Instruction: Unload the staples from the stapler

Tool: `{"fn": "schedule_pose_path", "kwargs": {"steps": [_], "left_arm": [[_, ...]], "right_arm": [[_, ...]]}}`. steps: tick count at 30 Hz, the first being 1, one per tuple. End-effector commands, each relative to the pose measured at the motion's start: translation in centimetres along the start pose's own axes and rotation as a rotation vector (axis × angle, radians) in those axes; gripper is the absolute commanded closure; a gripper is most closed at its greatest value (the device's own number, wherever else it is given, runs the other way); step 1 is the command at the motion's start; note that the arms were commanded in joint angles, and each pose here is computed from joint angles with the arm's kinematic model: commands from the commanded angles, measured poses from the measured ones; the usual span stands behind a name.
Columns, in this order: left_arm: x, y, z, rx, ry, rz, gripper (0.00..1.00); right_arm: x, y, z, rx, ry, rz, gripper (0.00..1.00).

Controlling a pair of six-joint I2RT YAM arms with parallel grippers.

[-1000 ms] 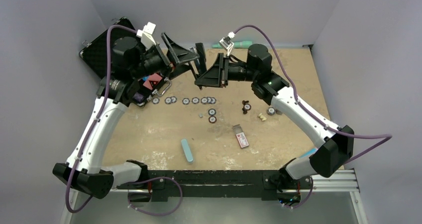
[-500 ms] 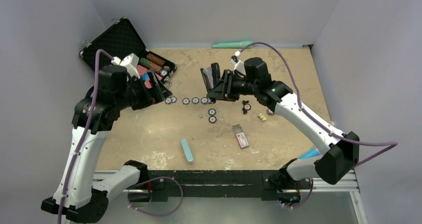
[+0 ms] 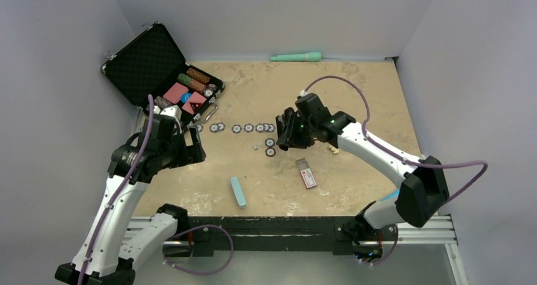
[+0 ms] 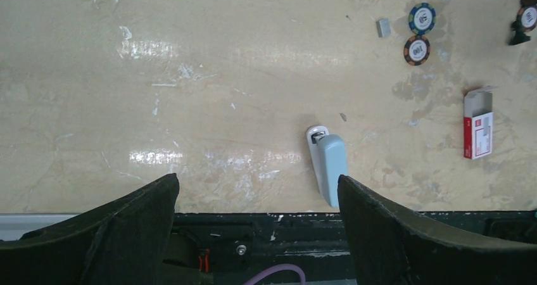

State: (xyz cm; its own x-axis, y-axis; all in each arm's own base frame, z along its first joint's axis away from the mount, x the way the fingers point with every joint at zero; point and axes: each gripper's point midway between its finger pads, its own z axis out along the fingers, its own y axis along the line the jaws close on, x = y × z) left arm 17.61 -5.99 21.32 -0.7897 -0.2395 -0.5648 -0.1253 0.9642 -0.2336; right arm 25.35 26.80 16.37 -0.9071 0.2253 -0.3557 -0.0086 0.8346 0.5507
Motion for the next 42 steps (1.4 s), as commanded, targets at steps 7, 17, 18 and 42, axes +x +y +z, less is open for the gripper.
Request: {"fn": "schedule_pose_path", "kwargs": {"steps": [7,17,18,42], "left_arm": [[0.9,1.3,1.8,-0.039,-0.014,0.012,0.02],[1.5,1.5,3.9,-0.048,-0.017,-0.009,0.02],[1.4,1.5,3.9,-0.05,-0.019,-0.009,0.02],[2.3,-0.7,4.9,0.027,0.123,0.024,0.07]], "right_arm": [[-5.4,-4.9,7.4,0.346,-0.11,-0.104,1.0],[-4.9,-7.6,11.1,0.44,-0.041,-0.206,1.0],[-4.4,-7.7,11.6,0.432,-0.018,-0.212,1.0],[-3.2,-0.1,3.2,0.168,-0.079,-0.273,0.01]]}}
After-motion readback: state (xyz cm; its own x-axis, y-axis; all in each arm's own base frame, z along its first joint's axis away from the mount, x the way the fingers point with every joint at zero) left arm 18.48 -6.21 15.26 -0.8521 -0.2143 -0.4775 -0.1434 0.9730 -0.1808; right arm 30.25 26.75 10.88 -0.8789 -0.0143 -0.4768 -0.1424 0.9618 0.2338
